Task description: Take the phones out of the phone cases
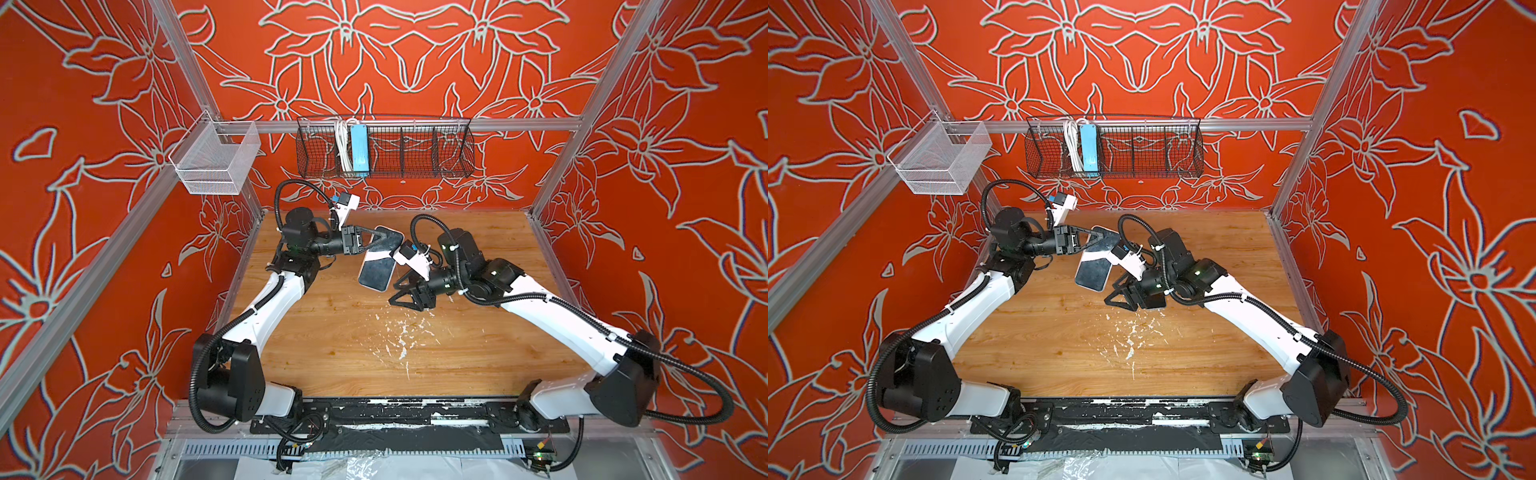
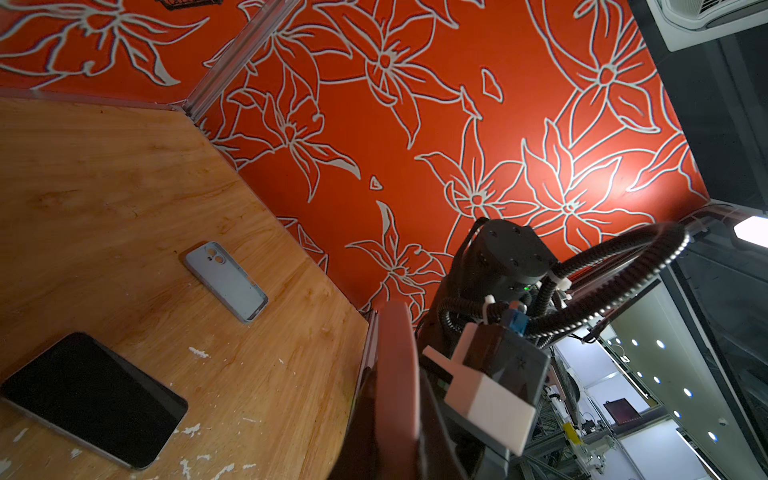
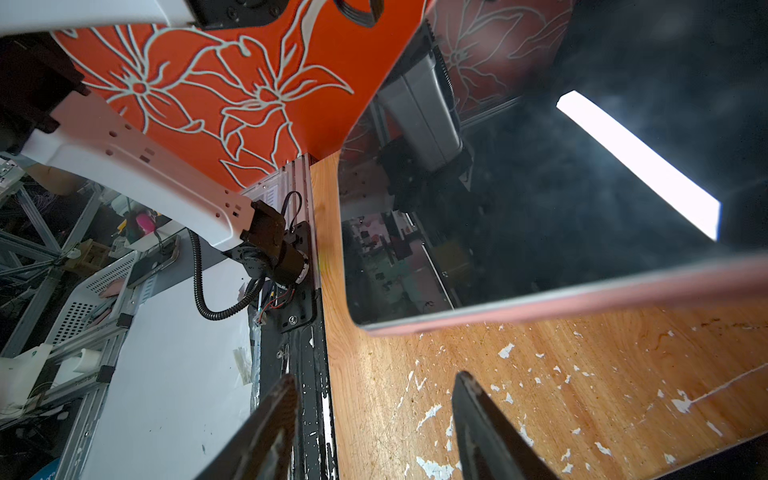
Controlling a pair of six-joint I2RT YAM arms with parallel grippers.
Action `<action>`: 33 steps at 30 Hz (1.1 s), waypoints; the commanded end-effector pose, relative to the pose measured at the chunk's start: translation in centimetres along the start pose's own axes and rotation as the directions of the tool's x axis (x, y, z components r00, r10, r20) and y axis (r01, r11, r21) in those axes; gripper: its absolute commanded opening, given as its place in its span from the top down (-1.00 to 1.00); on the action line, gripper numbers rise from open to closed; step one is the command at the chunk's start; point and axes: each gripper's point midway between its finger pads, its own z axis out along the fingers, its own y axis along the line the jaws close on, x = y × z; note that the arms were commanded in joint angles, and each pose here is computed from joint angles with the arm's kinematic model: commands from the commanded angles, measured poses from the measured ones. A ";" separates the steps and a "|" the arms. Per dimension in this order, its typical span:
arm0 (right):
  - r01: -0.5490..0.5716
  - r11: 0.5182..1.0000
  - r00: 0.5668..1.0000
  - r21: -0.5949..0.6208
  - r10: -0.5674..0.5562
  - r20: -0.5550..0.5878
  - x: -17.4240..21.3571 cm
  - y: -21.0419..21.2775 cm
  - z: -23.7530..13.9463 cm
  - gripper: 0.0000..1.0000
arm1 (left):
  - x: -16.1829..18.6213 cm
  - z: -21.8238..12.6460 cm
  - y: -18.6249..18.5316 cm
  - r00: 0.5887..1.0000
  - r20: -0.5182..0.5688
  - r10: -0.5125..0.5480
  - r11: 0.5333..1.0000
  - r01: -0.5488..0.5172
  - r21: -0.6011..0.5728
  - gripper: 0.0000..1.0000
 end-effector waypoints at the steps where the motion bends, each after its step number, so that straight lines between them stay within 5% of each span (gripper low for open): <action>1: 0.043 0.999 0.999 0.006 -0.043 0.006 -0.6 0.2 0.0 -0.22 | -0.1 -0.3 -1.5 0.998 0.017 0.064 0.998 -0.064 -0.017 1.00; 5: 0.051 0.999 0.999 -0.004 -0.050 0.013 -0.7 0.4 0.2 -0.20 | 0.6 -0.5 -1.4 0.996 0.001 0.093 0.992 -0.093 -0.084 1.00; 20: 0.074 0.992 0.997 -0.104 -0.071 0.024 -1.1 2.4 1.8 -0.10 | 1.0 -0.5 -3.1 0.994 -0.003 0.108 0.994 -0.108 -0.036 1.00; 33: 0.100 0.983 0.995 -0.152 -0.094 0.043 -1.3 4.0 2.5 0.25 | 0.2 -0.1 -5.1 0.994 0.007 0.105 0.991 -0.105 0.083 1.00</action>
